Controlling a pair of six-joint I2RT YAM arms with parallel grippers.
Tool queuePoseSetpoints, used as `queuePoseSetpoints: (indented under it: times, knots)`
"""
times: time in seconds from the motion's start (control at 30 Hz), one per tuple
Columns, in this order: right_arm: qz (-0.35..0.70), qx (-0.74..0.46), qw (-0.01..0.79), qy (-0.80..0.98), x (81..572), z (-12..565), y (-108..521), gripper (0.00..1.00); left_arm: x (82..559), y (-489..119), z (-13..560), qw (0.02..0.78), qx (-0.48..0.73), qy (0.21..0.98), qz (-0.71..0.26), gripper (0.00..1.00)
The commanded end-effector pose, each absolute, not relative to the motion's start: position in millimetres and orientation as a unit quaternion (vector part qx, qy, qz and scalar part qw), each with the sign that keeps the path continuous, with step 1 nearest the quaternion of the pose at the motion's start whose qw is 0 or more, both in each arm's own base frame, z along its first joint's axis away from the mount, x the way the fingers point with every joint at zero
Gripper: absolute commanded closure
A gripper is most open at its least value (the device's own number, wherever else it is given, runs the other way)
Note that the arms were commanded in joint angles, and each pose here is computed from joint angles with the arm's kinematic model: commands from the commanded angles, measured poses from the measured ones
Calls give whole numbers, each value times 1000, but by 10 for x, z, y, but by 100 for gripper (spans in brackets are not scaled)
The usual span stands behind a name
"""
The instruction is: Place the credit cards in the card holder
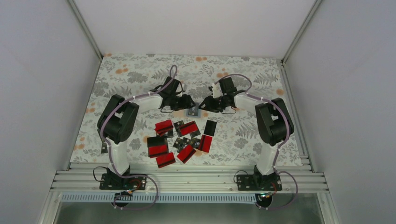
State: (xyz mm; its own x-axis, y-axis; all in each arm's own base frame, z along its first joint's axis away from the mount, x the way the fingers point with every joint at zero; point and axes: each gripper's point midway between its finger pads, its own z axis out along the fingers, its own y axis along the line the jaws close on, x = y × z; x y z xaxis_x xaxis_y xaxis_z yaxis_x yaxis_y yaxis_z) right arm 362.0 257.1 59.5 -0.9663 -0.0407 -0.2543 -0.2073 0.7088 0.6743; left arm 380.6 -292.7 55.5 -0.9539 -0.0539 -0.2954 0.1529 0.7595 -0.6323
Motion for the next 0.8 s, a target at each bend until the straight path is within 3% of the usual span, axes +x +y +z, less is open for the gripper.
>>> queuePoseSetpoints:
  times: [0.0,0.3,0.6,0.77]
  knots:
    - [435,-92,103,890,3546,830,2786,61,3877,-2861,711,186,46,930,-314,47]
    - [435,-74,74,894,3609,706,3010,67,3879,-2816,588,194,66,933,-295,81]
    - [394,-38,59,916,3721,410,2984,73,3858,-2843,470,186,85,933,-297,95]
    - [359,-29,65,931,3753,309,2890,73,3841,-2869,365,175,91,934,-299,97]
